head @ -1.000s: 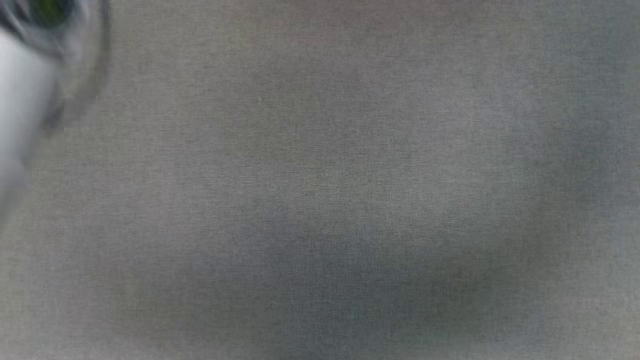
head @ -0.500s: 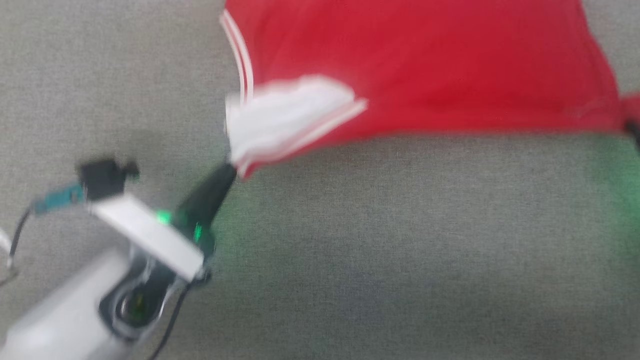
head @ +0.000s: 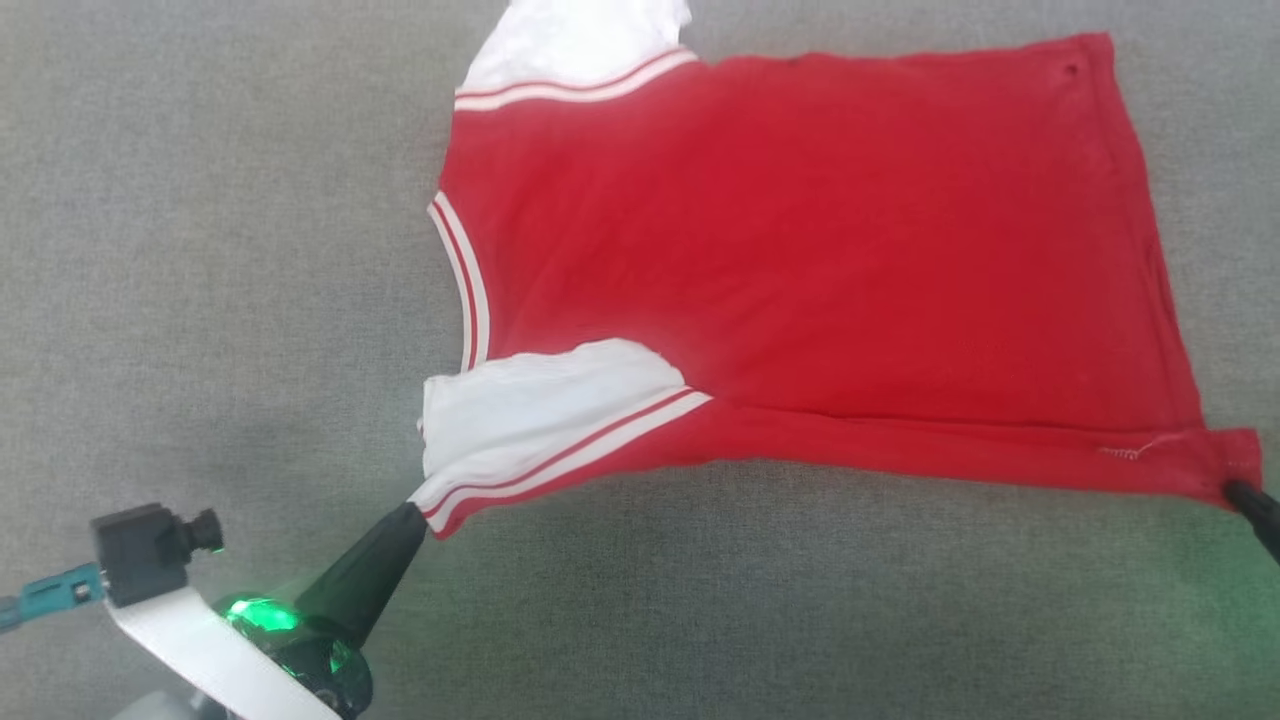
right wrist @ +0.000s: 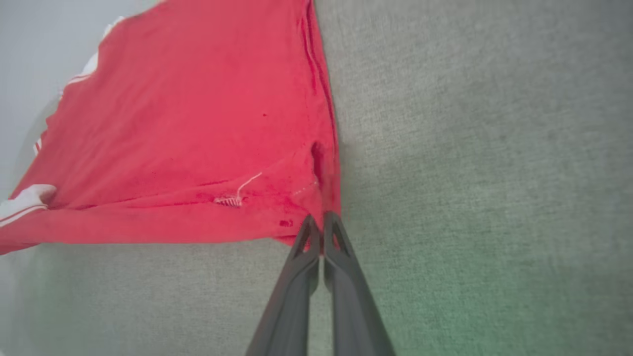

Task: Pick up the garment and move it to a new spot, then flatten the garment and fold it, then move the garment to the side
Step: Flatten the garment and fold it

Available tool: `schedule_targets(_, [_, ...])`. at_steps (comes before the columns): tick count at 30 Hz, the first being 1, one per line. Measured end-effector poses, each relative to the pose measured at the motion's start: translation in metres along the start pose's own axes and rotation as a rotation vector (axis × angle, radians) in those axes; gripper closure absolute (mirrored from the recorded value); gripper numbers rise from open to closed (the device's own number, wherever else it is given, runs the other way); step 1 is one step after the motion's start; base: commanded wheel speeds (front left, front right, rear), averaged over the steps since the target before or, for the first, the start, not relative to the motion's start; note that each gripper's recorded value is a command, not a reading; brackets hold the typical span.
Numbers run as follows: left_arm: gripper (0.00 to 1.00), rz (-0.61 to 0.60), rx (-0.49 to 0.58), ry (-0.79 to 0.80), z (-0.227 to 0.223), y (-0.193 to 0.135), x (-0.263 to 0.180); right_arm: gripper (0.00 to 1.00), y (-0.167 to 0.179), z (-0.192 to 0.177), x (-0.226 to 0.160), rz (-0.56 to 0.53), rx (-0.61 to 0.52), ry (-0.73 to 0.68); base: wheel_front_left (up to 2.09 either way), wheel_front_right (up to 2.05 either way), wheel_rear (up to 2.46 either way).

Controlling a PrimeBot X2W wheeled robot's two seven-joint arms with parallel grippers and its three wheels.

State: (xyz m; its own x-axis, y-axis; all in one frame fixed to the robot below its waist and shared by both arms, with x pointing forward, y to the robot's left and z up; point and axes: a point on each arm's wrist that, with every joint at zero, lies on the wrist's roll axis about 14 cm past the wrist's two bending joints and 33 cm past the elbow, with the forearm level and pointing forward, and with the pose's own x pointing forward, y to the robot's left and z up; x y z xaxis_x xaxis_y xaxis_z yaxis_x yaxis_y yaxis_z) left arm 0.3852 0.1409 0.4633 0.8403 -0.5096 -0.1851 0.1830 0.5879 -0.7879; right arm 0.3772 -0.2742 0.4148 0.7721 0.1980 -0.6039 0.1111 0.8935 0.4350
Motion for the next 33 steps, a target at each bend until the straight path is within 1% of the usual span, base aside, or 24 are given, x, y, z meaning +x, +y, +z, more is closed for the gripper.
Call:
schedule_targets(4, [1.00, -0.041, 0.023, -0.028, 0.011, -0.013, 0.003, 1.00, 0.013, 0.022, -0.006, 0.022, -0.026, -0.067, 0.00, 0.00, 0.00])
schedule_targets(7, [1.00, -0.098, 0.048, -0.058, 0.030, -0.028, 0.019, 1.00, 0.026, 0.049, 0.001, 0.050, -0.048, -0.130, 0.00, 0.00, 0.00])
schedule_targets(10, [1.00, -0.134, 0.066, -0.091, 0.051, -0.036, 0.039, 1.00, 0.037, 0.074, 0.014, 0.072, -0.055, -0.179, 0.00, 0.00, 0.00])
schedule_targets(12, [1.00, -0.137, 0.088, -0.105, 0.063, -0.036, 0.053, 1.00, 0.041, 0.086, 0.026, 0.074, -0.061, -0.190, 0.00, 0.00, 0.00])
schedule_targets(16, [1.00, -0.131, 0.089, -0.132, 0.077, -0.032, 0.080, 1.00, 0.042, 0.088, 0.052, 0.060, -0.062, -0.160, 0.00, 0.00, 0.00])
schedule_targets(18, [1.00, -0.103, 0.082, -0.129, 0.078, -0.022, 0.092, 1.00, 0.041, 0.084, 0.065, 0.053, -0.060, -0.135, 0.00, 0.00, 0.00])
schedule_targets(22, [1.00, -0.001, 0.097, -0.073, 0.065, 0.016, 0.106, 1.00, 0.036, 0.075, 0.086, 0.029, -0.066, -0.103, 0.00, 0.00, 0.00])
schedule_targets(24, [1.00, 0.033, 0.095, -0.058, 0.060, 0.030, 0.112, 1.00, 0.032, 0.069, 0.095, 0.013, -0.078, -0.086, 0.00, 0.00, 0.00])
schedule_targets(27, [1.00, 0.085, 0.129, -0.010, 0.046, 0.051, 0.115, 1.00, 0.025, 0.061, 0.104, -0.004, -0.078, -0.075, 0.00, 0.00, 0.00])
schedule_targets(29, [1.00, 0.108, 0.161, 0.016, 0.040, 0.060, 0.116, 1.00, 0.021, 0.061, 0.107, -0.015, -0.078, -0.080, 0.00, 0.00, 0.00])
schedule_targets(33, [1.00, 0.128, 0.225, 0.052, 0.036, 0.068, 0.118, 1.00, 0.018, 0.061, 0.109, -0.022, -0.088, -0.093, 0.00, 0.00, 0.00])
